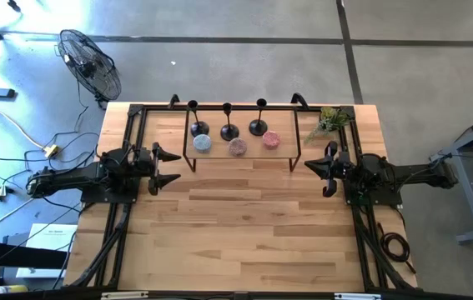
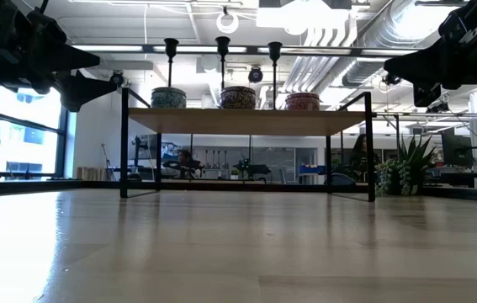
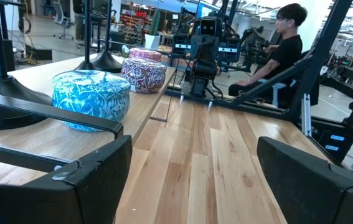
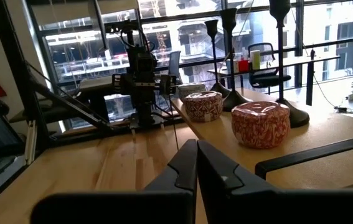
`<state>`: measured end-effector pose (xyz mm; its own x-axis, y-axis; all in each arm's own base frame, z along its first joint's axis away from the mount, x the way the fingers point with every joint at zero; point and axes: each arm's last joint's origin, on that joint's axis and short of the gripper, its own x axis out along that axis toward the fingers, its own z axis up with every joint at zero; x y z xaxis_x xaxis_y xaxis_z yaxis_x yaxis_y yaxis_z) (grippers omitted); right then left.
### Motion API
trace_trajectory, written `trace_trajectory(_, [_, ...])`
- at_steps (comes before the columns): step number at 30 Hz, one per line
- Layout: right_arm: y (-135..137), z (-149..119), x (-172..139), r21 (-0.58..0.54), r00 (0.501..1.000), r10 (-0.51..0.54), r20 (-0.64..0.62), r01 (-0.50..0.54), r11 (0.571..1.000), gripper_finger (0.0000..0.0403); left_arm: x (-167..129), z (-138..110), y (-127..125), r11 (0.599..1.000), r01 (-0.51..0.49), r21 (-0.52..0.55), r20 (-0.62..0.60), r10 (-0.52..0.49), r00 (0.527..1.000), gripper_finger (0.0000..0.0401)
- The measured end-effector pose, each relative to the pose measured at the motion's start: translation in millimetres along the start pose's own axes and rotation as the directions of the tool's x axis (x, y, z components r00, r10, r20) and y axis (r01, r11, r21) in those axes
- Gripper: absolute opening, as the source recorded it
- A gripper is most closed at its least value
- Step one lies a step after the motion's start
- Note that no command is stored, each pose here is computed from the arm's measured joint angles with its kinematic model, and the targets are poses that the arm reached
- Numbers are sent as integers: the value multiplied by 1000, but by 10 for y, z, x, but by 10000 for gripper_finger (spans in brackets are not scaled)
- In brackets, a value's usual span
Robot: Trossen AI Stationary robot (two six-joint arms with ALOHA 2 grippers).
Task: Pick & Place candle stick holders
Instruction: Return to Home Position
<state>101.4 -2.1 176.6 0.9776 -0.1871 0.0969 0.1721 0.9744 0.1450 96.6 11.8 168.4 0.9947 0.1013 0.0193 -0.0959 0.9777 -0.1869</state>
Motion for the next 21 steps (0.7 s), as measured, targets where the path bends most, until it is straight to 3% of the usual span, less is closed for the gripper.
trace_trajectory(21, [0, 0, 0, -1, 1000, 1, 0, -1, 1000, 19, 0, 0, 0, 1000, 0, 0, 0, 0, 1000, 340])
